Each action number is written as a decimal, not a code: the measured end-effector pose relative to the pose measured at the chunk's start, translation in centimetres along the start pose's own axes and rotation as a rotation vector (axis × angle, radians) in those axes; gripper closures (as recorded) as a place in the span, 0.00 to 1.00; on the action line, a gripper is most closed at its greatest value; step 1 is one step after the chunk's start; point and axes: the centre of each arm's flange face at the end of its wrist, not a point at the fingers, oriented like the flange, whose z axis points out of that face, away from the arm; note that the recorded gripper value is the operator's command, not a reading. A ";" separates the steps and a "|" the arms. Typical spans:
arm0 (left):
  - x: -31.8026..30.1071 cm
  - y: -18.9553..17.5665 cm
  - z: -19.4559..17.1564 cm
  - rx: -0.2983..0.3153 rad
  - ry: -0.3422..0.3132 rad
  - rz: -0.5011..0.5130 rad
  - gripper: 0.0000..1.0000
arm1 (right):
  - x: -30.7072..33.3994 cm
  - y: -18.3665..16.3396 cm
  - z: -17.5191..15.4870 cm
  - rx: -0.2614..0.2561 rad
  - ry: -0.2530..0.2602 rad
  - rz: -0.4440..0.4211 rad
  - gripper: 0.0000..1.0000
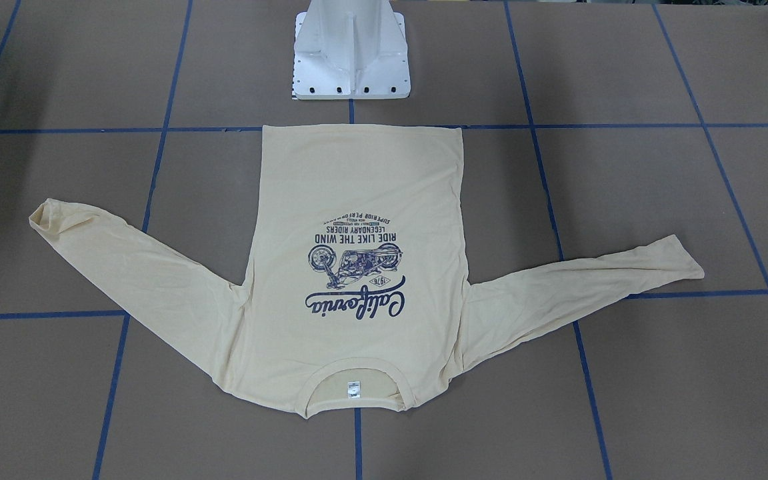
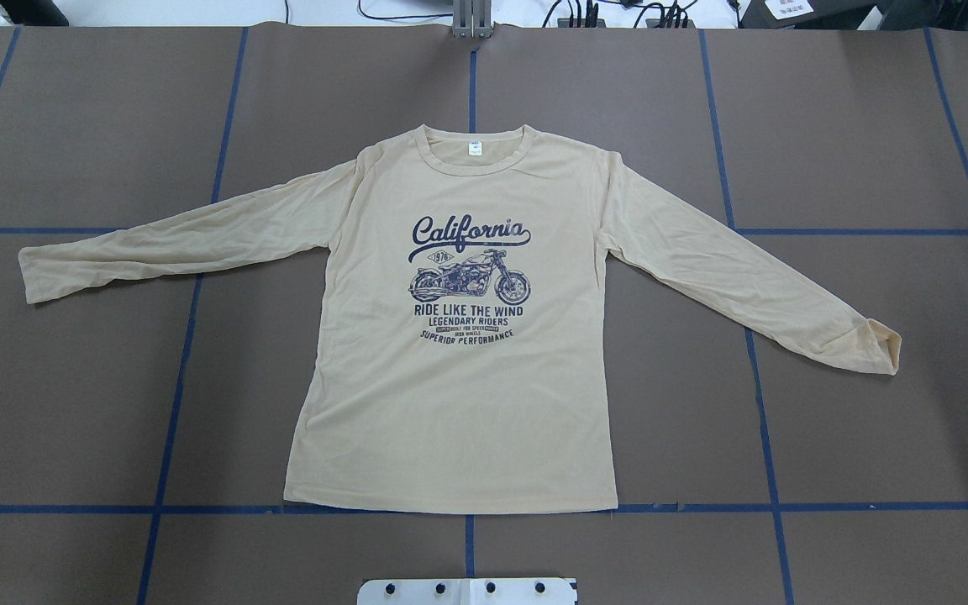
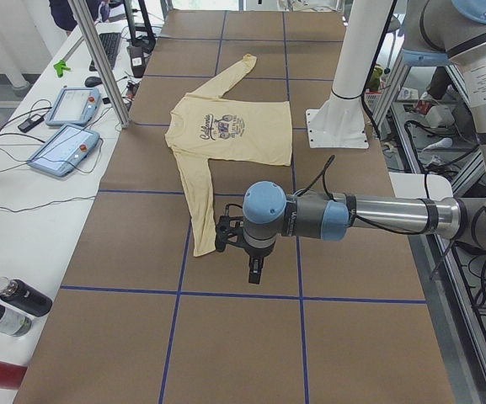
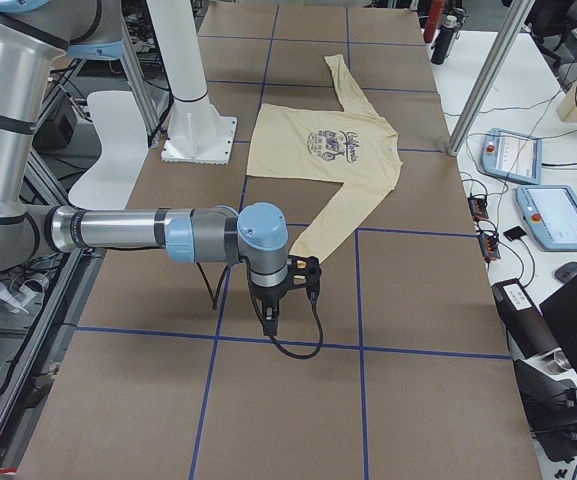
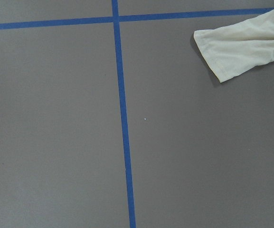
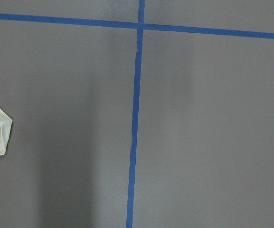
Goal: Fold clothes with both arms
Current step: 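Move the right gripper down to the cuff of the sleeve nearest it, then grasp the sleeve cuff with the right gripper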
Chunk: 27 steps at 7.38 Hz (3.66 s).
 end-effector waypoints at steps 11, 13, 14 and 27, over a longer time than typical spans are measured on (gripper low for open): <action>5.9 -11.3 -6.0 0.213 -0.129 0.214 0.00 | -21.7 -3.4 11.0 0.113 -0.116 0.151 0.07; 5.9 -11.4 -6.0 0.213 -0.128 0.215 0.00 | -22.8 -4.6 14.0 0.133 -0.132 0.163 0.22; 5.9 -11.4 -6.0 0.213 -0.128 0.215 0.00 | -22.9 -5.3 15.1 0.135 -0.129 0.166 0.24; 5.9 -11.3 -5.9 0.208 -0.127 0.210 0.00 | -22.9 -3.8 18.8 0.122 -0.058 0.215 0.77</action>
